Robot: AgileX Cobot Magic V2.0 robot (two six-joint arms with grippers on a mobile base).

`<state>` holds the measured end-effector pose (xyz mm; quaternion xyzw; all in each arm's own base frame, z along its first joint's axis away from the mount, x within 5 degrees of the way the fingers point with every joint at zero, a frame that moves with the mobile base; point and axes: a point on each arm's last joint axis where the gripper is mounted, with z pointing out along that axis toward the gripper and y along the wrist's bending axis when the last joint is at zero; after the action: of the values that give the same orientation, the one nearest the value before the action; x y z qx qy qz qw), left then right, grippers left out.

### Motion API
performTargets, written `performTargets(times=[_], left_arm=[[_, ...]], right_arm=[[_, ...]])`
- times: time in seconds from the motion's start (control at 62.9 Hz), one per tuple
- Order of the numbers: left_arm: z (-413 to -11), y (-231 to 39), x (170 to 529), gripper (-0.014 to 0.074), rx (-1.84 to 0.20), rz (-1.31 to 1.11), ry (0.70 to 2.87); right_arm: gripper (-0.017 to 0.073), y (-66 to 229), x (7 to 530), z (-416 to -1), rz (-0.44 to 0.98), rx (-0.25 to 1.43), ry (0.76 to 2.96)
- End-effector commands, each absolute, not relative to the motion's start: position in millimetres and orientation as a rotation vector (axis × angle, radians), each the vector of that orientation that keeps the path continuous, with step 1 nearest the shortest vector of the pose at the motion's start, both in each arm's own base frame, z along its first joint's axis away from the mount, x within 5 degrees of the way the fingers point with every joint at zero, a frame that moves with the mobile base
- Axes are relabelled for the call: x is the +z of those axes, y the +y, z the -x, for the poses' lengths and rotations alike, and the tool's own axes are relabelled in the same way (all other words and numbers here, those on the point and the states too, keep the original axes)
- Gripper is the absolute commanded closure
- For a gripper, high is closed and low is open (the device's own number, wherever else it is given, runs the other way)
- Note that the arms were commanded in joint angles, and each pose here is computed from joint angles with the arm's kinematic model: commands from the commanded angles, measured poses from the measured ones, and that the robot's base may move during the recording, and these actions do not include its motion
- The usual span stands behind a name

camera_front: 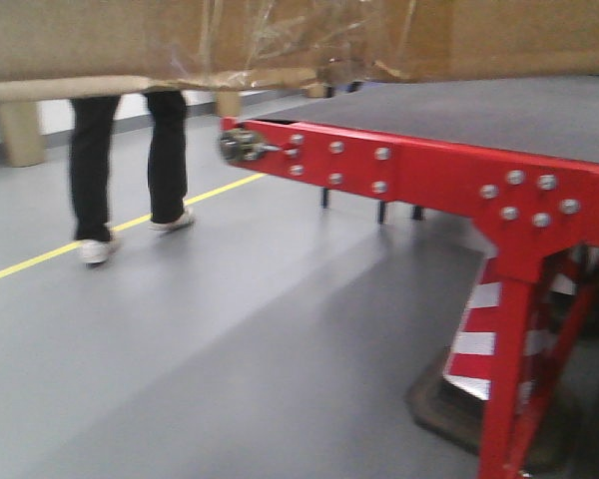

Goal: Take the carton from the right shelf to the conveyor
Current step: 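Hold the carton with both grippers while the base drives away, then hold the carton above the grey conveyor belt with both grippers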

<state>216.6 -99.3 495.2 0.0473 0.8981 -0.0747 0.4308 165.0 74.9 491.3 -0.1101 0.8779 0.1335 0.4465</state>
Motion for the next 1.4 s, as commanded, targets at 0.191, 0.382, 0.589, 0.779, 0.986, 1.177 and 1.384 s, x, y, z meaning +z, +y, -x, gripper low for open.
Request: performTargets(times=[0.191, 0.382, 0.589, 0.779, 0.986, 1.177, 1.384], left_arm=[[-214.9, -89.8, 501.6, 0.0602, -0.1, -0.107, 2.191], [-216.1, -86.3, 502.7, 0.0602, -0.05, -0.101, 2.175], [-217.8, -80.4, 504.9, 0.0602, 0.036, -0.09, 2.147], [-219.3, -74.6, 507.5, 0.0602, 0.121, -0.079, 2.116], [-220.0, -71.1, 509.2, 0.0602, 0.172, -0.073, 2.096], [-220.1, -70.9, 509.3, 0.0602, 0.176, -0.073, 2.094], [-220.7, -71.5, 510.3, 0.0602, 0.17, -0.077, 2.082]], right_arm=[[0.0627, 68.7, 498.1, -161.4, 0.284, 0.278, 2.111], [0.0627, 68.8, 498.2, -161.5, 0.284, 0.279, 2.109], [0.0627, 68.8, 498.4, -161.6, 0.284, 0.28, 2.106], [0.0627, 68.8, 498.6, -161.7, 0.284, 0.28, 2.104], [0.0627, 68.8, 498.6, -161.7, 0.284, 0.28, 2.104], [0.0627, 68.8, 498.6, -161.7, 0.284, 0.28, 2.104], [0.0627, 68.9, 498.7, -161.8, 0.283, 0.281, 2.102]])
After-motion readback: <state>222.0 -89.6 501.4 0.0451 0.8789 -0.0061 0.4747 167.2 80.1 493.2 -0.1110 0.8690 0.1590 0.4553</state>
